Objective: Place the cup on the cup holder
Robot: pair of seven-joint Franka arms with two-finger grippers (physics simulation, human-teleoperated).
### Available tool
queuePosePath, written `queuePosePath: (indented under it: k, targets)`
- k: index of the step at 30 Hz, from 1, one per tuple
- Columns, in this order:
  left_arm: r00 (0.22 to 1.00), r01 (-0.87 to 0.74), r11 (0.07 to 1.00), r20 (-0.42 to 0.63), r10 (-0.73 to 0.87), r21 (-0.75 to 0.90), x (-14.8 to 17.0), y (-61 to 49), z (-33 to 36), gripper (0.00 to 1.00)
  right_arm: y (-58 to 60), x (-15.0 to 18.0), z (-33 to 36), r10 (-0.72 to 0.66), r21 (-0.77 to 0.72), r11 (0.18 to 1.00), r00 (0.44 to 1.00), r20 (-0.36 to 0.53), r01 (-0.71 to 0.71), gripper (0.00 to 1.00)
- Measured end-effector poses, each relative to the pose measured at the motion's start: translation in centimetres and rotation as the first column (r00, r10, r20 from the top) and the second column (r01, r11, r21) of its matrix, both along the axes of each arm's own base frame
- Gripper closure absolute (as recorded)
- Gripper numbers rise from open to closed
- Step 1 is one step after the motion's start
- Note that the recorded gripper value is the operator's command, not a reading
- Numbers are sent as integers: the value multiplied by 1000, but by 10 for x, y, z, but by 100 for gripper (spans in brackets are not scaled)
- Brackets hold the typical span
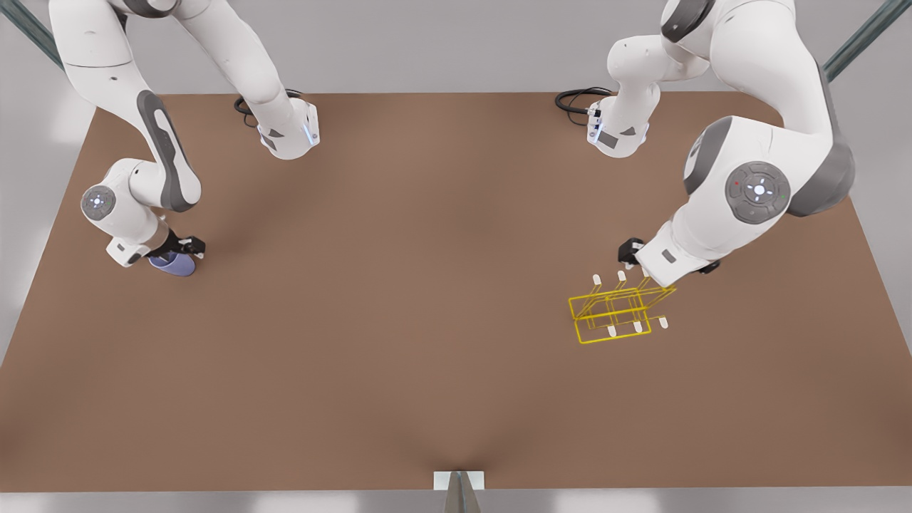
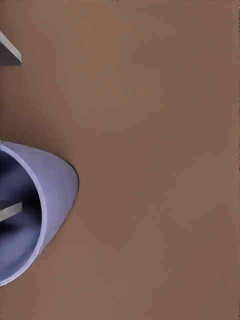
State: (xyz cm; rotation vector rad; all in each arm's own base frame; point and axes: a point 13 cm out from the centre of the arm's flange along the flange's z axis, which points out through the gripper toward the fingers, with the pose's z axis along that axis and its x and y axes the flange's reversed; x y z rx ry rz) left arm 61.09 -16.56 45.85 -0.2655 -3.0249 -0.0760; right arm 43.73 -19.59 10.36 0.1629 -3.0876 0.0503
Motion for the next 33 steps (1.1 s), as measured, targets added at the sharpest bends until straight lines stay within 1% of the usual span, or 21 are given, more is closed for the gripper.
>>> queuePosePath:
  k: [1, 2, 3, 5, 6, 8, 9, 15, 18, 20, 22, 24, 26, 27, 29, 31, 33]
  targets:
    - [1000, -1, 1000, 0, 1, 0, 0, 0, 0, 0, 1, 1, 0, 5, -1, 1000, 1000, 1, -5, 0]
    - [1000, -2, 1000, -1, 2, 1, 0, -1, -1, 0, 1, 2, 0, 9, -1, 1000, 1000, 2, -9, 13]
    - [1000, -4, 1000, -1, 4, 1, 0, -1, -1, 0, 2, 2, 0, 13, -2, 1000, 1000, 3, -13, 30]
    - [1000, -7, 1000, 0, 7, 1, 0, 0, -1, 0, 4, 3, -2, 18, 1, 1000, 1000, 4, -18, 30]
    - [1000, -8, 1000, 0, 8, 1, 0, 0, -1, 0, 4, 3, -3, 18, 4, 1000, 1000, 4, -18, 38]
    - [1000, -10, 1000, 0, 10, 2, 0, 0, -1, 0, 3, 2, -6, 21, 7, 1000, 1000, 5, -21, 73]
    - [1000, -11, 1000, 0, 11, 2, 0, 0, -1, 0, 2, 2, -7, 21, 7, 1000, 1000, 7, -21, 79]
    - [1000, -16, 1000, 0, 16, 2, 0, 0, -1, 0, -3, 5, -2, 27, -6, 1000, 999, 21, -27, 79]
    - [1000, -18, 1000, 0, 18, 3, 0, -1, -1, 0, -3, 15, 8, 38, -21, 999, 999, 39, -37, 79]
    - [1000, -18, 1000, 0, 18, 3, 0, -1, -1, 0, 6, 34, 26, 69, -43, 997, 996, 58, -67, 79]
    - [1000, -20, 1000, 1, 20, 3, 0, -1, -1, 0, 32, 68, 59, 125, -69, 990, 988, 86, -119, 79]
    - [1000, -21, 1000, 1, 21, 3, 0, -1, -1, 0, 97, 110, 95, 192, -55, 981, 973, 125, -186, 79]
    - [1000, -22, 1000, 1, 22, 3, 0, -1, -1, 0, 205, 136, 115, 280, 8, 959, 949, 148, -284, 79]
    - [1000, -23, 1000, 0, 23, 3, 1, 0, -2, 0, 251, 143, 119, 309, 39, 947, 939, 148, -318, 79]
    - [1000, -24, 1000, 0, 24, 3, 1, 0, -2, 0, 319, 161, 127, 330, 77, 937, 933, 141, -342, 79]
    - [1000, -24, 1000, 0, 24, 3, 1, 0, -2, 0, 373, 177, 129, 326, 103, 935, 937, 126, -340, 79]
    - [1000, -23, 1000, 0, 23, 4, 1, -1, -2, 0, 431, 184, 128, 318, 118, 937, 942, 110, -330, 79]
